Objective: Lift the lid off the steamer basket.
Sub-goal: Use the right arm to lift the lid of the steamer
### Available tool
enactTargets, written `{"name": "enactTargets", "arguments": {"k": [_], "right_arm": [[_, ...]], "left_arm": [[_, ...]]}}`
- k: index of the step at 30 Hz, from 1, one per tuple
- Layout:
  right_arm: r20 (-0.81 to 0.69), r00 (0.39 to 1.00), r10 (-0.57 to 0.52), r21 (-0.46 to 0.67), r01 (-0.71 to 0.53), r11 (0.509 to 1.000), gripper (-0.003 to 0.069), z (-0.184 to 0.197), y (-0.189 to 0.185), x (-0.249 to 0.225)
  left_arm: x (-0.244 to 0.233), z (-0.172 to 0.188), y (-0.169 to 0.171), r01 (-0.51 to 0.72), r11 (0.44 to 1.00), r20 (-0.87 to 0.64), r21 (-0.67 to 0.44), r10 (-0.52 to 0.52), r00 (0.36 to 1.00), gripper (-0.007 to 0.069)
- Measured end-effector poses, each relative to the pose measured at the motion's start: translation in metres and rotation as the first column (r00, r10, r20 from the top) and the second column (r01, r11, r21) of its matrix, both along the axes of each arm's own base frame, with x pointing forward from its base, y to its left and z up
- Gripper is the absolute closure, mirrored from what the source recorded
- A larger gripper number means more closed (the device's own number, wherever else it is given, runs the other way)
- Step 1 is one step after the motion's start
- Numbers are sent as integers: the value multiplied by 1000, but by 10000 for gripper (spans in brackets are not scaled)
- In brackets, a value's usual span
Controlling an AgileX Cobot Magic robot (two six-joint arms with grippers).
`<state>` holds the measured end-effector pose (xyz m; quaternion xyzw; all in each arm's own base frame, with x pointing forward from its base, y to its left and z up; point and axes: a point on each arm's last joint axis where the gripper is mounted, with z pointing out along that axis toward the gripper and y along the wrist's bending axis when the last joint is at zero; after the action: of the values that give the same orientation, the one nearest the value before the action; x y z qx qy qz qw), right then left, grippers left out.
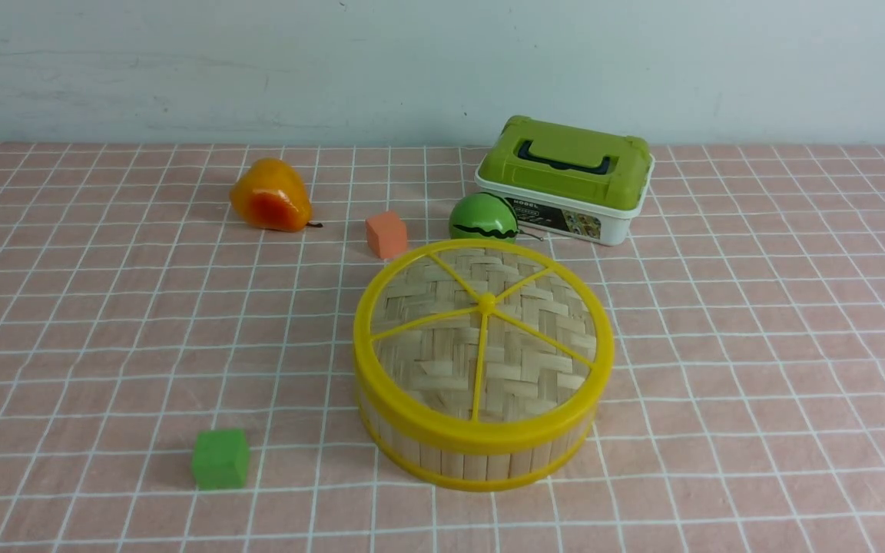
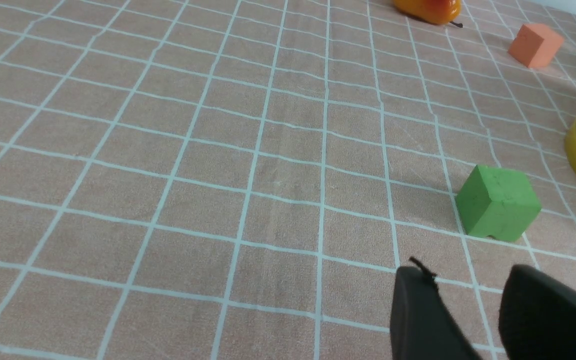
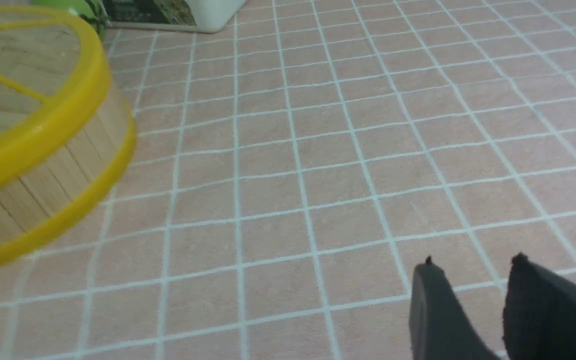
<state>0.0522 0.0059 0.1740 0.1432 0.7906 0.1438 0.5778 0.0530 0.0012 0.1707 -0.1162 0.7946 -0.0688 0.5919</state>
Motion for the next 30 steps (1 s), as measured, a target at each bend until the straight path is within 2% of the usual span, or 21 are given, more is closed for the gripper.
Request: {"name": "enactTargets", "arguments": {"k": [2,3,4,5,7,9,14,17,20,21,23,25,26,28,29,30], "right_arm": [[-3,1000,-5,136,6,991,473,1,3,0],[-17,1000,-13,366,18,930,470,2,8,0],[-21,1000,-13,393,20,919,470,1,9,0],[-44,999,-11,599,35,800,468,3,14,0],[-49,999,-10,711,42,702,467,5,16,0],[-39,999,-19,734,41,677,467,7,16,0],[-18,1000,-26,698,31,715,463,8,15,1],[-8,1000,-19,654,20,756,463,7,14,1],[23,1000,-4,577,-10,817,463,10,14,1],[66,998,24,496,-53,867,465,21,15,-1],[139,988,65,364,-113,924,489,46,15,-5],[165,978,130,191,-161,968,561,84,17,-7],[152,979,139,166,-163,972,578,87,17,-6],[58,977,207,17,-208,978,643,115,19,1],[-63,966,251,-112,-256,960,670,143,18,15],[-144,951,272,-168,-294,941,677,156,18,25]], "left_arm": [[0,0,0,0,1000,0,0,0,1000,386],[0,0,0,0,1000,0,0,0,1000,386],[0,0,0,0,1000,0,0,0,1000,386],[0,0,0,0,1000,0,0,0,1000,386],[0,0,0,0,1000,0,0,0,1000,386],[0,0,0,0,1000,0,0,0,1000,386],[0,0,0,0,1000,0,0,0,1000,386],[0,0,0,0,1000,0,0,0,1000,386],[0,0,0,0,1000,0,0,0,1000,386],[0,0,0,0,1000,0,0,0,1000,386],[0,0,0,0,1000,0,0,0,1000,386],[0,0,0,0,1000,0,0,0,1000,386],[0,0,0,0,1000,0,0,0,1000,386],[0,0,0,0,1000,0,0,0,1000,386],[0,0,0,0,1000,0,0,0,1000,386],[0,0,0,0,1000,0,0,0,1000,386]]}}
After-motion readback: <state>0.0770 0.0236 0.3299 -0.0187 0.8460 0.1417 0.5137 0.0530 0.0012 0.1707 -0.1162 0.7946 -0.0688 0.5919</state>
